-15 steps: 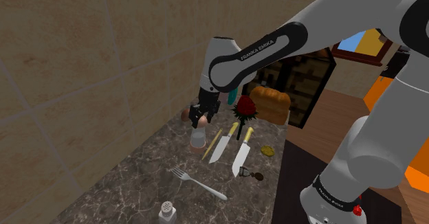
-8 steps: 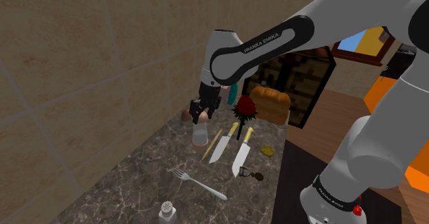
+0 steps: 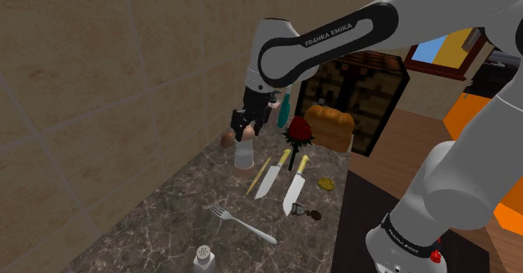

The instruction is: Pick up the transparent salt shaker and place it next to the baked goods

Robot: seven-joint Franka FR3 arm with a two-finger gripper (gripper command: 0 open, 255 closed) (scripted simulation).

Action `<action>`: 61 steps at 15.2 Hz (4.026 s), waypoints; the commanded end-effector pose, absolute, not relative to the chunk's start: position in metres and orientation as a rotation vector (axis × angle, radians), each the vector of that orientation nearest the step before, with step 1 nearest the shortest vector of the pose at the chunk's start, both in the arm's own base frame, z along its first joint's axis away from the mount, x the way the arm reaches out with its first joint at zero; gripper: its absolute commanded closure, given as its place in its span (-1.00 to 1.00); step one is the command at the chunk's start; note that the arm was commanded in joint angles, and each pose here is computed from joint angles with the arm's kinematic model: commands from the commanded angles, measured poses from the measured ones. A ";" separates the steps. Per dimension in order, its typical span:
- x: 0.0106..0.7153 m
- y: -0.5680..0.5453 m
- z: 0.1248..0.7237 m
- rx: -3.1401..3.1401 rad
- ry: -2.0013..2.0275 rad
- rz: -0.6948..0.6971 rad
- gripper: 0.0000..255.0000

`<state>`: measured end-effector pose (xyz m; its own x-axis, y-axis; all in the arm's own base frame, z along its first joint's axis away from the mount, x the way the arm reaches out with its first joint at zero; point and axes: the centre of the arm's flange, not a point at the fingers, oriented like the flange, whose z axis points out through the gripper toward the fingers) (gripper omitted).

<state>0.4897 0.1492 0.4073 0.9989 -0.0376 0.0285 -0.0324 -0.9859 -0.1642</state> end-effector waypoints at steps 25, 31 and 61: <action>0.490 0.150 0.546 -2.976 0.052 -0.047 1.00; 0.490 0.150 0.577 -2.976 0.052 -0.047 1.00; 0.328 -0.122 0.608 -2.976 0.052 -0.047 1.00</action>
<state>0.3339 -0.1104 0.6085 0.9988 -0.0389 0.0285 -0.0337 -0.9858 -0.1645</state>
